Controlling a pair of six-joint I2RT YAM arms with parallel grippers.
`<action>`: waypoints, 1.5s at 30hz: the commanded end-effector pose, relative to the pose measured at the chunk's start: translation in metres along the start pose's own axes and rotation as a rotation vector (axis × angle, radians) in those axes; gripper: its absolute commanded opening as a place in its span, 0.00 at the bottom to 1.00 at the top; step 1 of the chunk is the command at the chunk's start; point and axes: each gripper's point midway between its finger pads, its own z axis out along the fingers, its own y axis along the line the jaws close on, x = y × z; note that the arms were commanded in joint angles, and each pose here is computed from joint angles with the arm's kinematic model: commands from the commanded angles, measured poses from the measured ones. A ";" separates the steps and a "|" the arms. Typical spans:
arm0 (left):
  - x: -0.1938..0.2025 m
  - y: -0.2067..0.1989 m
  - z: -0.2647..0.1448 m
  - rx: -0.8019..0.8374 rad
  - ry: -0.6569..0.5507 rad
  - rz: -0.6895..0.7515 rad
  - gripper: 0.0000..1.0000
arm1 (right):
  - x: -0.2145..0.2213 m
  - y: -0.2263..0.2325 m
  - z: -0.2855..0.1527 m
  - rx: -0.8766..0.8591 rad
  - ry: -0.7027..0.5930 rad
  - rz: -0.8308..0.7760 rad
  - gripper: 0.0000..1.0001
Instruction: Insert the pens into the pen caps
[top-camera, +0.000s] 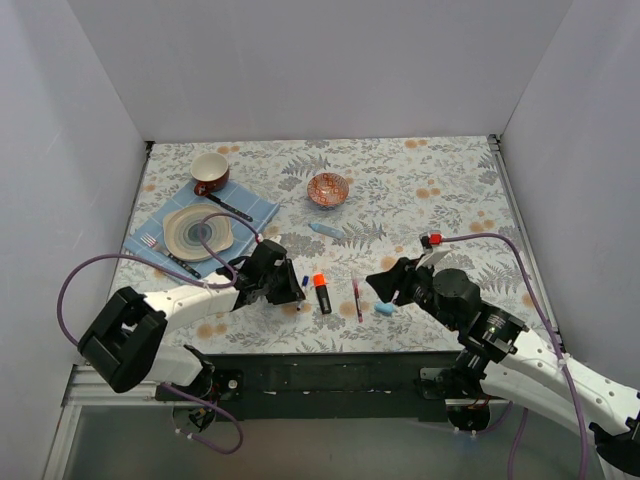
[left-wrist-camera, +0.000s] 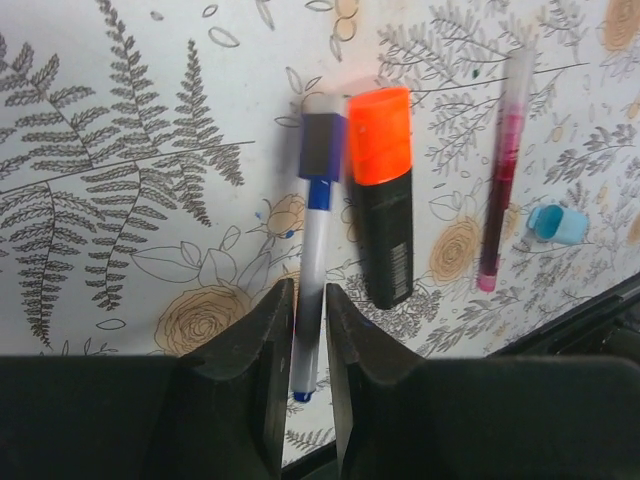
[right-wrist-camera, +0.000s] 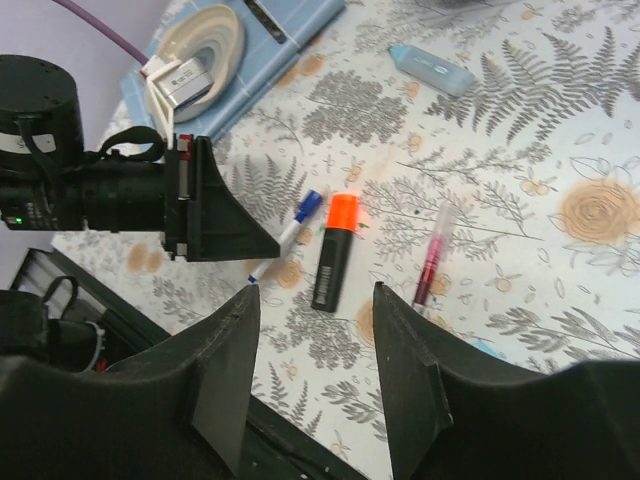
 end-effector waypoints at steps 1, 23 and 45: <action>0.011 0.015 0.007 -0.053 0.022 -0.045 0.19 | -0.019 -0.007 -0.007 0.060 -0.046 -0.049 0.55; -0.158 -0.061 -0.018 -0.176 -0.436 -0.129 0.73 | -0.008 -0.004 -0.018 0.013 -0.003 -0.080 0.53; -0.178 -0.038 0.110 -0.445 -0.355 -0.109 0.68 | -0.020 -0.007 -0.034 -0.003 -0.067 -0.127 0.53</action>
